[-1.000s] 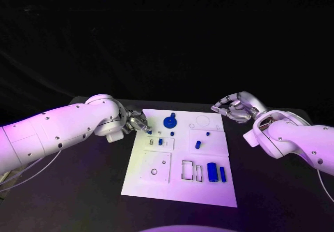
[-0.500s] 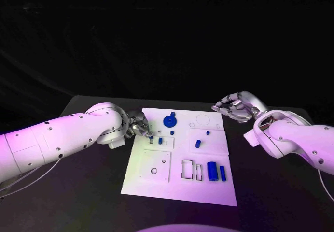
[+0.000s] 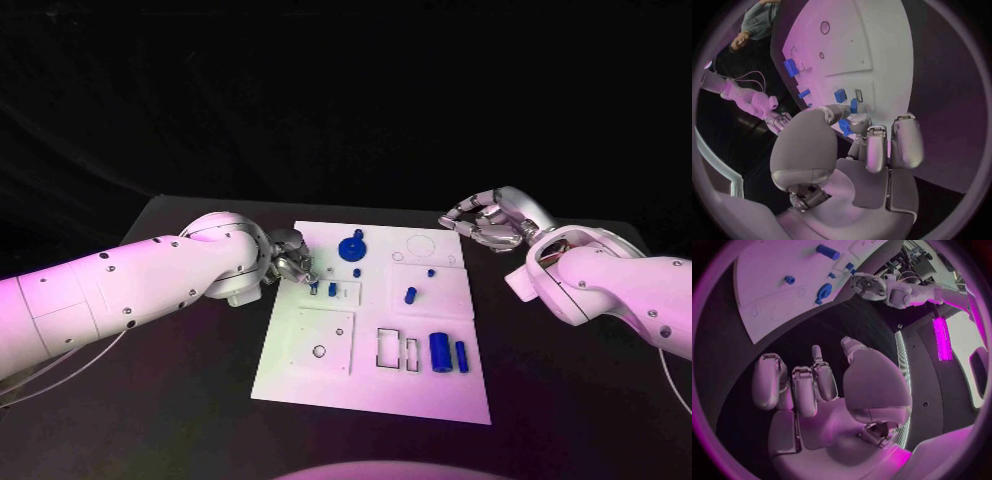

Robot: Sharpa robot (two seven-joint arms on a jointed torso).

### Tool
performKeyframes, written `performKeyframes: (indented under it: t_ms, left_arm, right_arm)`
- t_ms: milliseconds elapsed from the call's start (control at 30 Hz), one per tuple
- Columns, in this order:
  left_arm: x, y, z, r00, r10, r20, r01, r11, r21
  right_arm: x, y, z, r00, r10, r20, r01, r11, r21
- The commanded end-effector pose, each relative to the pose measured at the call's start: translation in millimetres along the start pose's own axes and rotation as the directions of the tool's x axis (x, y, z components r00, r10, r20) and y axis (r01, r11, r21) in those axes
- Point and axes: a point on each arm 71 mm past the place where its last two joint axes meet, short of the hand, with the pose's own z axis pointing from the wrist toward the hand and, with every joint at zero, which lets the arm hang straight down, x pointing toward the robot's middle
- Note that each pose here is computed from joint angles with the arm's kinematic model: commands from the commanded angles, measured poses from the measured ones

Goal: Assemble the parts on the task board

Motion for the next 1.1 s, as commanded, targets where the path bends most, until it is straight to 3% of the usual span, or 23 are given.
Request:
performKeyframes:
  t_ms: [33, 1100]
  left_arm:
    - [3.1, -2.2, 0.1, 0.999, 0.038, -0.029, -0.038, 0.999, 0.002]
    - [8.5, 1.0, 1.5, 0.995, 0.072, -0.072, -0.074, 0.997, -0.024]
  right_arm:
    - [1.1, 0.5, -0.2, 1.0, -0.002, -0.01, 0.002, 1.0, -0.007]
    - [0.9, -0.1, -0.7, 1.0, -0.002, -0.01, 0.002, 1.0, -0.006]
